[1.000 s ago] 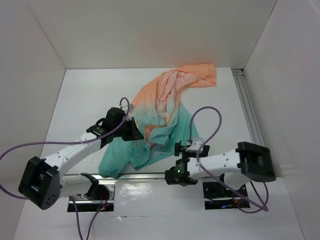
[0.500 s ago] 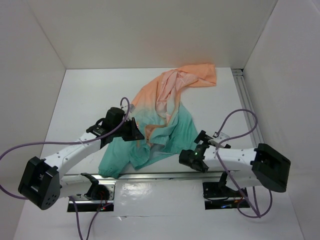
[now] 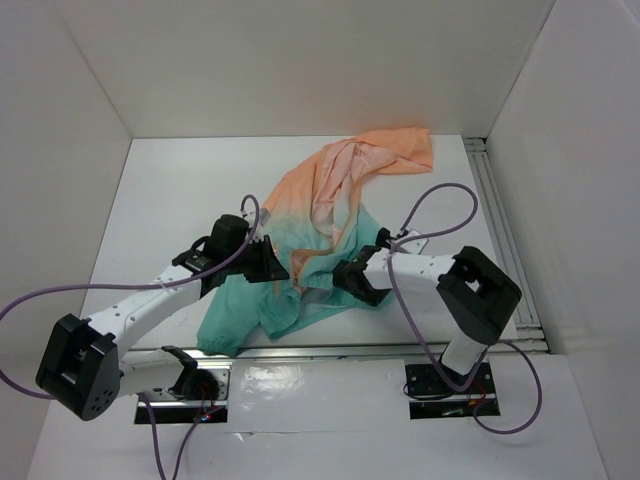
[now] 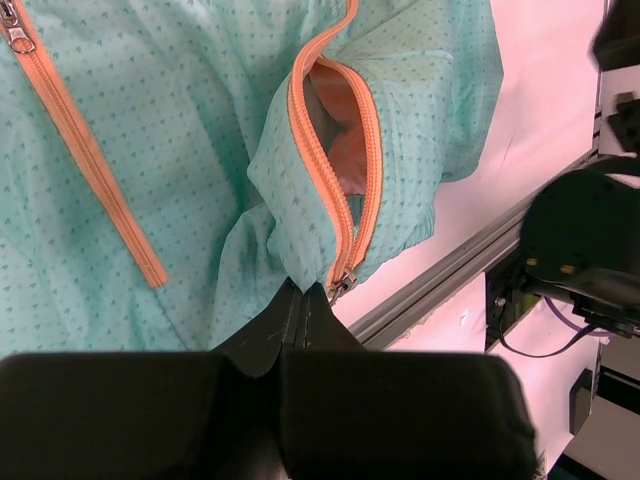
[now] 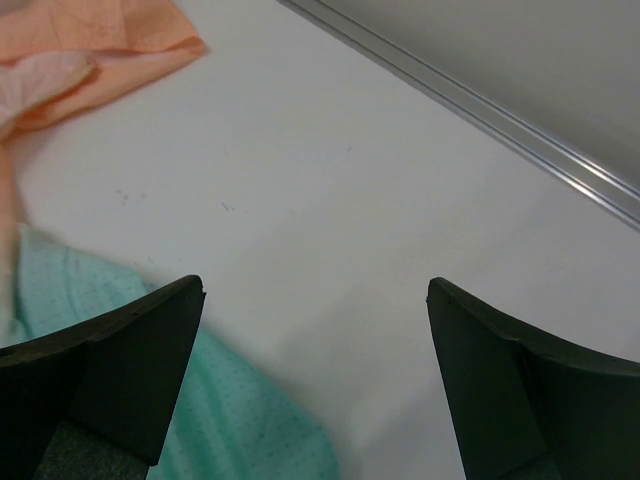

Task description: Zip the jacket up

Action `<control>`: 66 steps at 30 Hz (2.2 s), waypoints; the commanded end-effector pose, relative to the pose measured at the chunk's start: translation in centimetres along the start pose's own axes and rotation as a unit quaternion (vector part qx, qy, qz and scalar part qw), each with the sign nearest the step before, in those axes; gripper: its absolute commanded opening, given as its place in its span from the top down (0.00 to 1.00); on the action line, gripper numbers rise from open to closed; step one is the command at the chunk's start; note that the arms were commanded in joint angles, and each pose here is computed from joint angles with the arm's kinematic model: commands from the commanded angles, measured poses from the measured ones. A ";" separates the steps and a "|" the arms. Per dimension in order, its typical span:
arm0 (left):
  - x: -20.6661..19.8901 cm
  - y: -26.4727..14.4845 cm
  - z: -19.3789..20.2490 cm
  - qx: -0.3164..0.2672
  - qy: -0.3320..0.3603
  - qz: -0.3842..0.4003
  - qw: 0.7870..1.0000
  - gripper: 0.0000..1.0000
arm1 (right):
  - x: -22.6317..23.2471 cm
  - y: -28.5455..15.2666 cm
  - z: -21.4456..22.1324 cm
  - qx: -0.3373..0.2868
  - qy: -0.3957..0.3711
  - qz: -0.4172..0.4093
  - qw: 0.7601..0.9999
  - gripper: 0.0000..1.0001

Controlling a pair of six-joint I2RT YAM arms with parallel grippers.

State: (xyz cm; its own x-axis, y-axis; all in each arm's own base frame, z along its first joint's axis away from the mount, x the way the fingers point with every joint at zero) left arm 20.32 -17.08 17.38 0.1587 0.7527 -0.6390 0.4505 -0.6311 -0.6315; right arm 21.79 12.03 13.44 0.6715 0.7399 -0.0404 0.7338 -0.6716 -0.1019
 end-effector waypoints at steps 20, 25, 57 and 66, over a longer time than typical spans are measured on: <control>-2.0 -1.7 -1.2 -0.034 0.030 0.040 0.998 1.00 | 4.0 -3.8 -30.0 -0.108 0.703 -0.088 0.697 0.00; -2.0 -1.9 -1.1 -0.034 0.030 0.039 0.998 1.00 | 4.7 -5.5 -31.5 -0.081 0.778 -0.109 0.613 0.00; -2.5 -2.3 -1.0 -0.037 0.027 0.047 0.998 1.00 | -1.7 -12.3 -39.4 0.052 0.842 -0.175 0.507 0.00; -2.8 -2.2 -1.1 -0.034 0.029 0.050 0.998 1.00 | 2.7 -13.5 -38.9 -0.026 0.546 -0.166 0.821 0.00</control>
State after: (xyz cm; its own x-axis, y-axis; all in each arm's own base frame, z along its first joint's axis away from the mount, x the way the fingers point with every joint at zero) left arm 19.29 -17.06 18.90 0.1954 0.7320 -0.6527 0.4631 -0.6555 -0.5965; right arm 16.77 22.59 51.83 0.1206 0.2604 0.9579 0.9735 -0.2200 -0.0628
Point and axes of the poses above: each gripper's point midway between its finger pads, its own y axis out along the fingers, its own x axis along the line the jaws close on, z = x × y, the point moved 8 cm from there along -y, back along the fingers, and after that the axes turned 2 degrees about -y, right-handed, at the moved point
